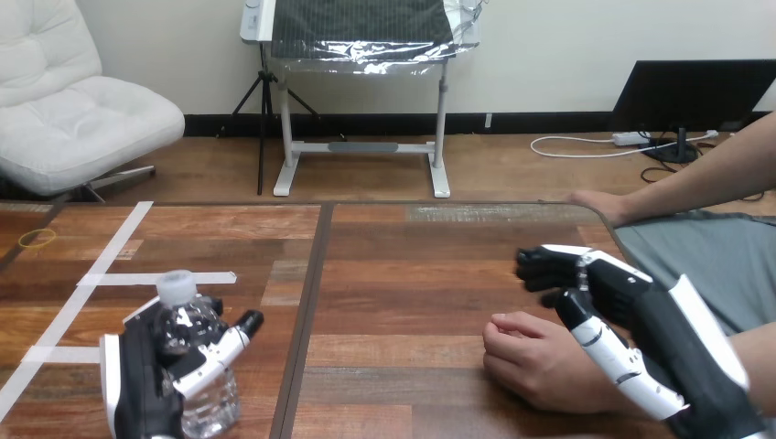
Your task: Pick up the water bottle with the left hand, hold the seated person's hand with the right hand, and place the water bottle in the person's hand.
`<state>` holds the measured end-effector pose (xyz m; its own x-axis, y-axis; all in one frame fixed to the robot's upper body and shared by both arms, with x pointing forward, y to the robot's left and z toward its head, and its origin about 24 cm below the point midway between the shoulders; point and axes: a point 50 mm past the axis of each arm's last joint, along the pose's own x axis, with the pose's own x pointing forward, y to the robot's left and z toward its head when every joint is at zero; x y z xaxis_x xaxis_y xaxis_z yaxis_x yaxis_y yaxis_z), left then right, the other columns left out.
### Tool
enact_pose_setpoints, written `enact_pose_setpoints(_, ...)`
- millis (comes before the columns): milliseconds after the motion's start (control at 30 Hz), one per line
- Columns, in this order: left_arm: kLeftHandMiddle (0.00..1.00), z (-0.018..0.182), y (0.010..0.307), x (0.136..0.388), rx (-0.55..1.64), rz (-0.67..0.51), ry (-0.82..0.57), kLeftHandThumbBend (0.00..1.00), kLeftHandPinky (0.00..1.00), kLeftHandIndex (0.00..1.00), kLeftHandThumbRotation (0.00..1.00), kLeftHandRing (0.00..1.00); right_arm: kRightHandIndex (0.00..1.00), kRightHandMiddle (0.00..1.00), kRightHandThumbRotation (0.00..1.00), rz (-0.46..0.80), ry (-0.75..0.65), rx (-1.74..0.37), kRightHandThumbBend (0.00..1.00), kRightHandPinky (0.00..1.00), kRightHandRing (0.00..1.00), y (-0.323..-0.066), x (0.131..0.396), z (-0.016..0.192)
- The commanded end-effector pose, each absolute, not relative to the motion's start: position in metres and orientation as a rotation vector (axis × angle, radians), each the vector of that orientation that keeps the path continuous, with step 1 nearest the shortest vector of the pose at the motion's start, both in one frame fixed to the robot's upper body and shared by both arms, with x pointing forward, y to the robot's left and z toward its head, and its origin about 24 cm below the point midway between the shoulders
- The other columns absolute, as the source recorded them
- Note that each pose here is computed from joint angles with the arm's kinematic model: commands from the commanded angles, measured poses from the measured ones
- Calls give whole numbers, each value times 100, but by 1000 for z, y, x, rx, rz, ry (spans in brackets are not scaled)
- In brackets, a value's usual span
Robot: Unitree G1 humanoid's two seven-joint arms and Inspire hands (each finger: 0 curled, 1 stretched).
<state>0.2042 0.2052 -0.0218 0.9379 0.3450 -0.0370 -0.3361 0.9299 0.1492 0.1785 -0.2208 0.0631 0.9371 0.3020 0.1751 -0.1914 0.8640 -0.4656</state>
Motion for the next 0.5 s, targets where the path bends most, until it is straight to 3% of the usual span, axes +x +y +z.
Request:
enact_pose_setpoints(0,37,71,181,221,80,249,-414,61,26,40,0,31,75,76,68,150,-349,-705,63,64,73,-260,215,101)
enact_pose_setpoints(467,36,73,179,215,76,237,-416,60,24,39,0,30,77,78,54,126,-252,-851,69,64,76,-281,224,102)
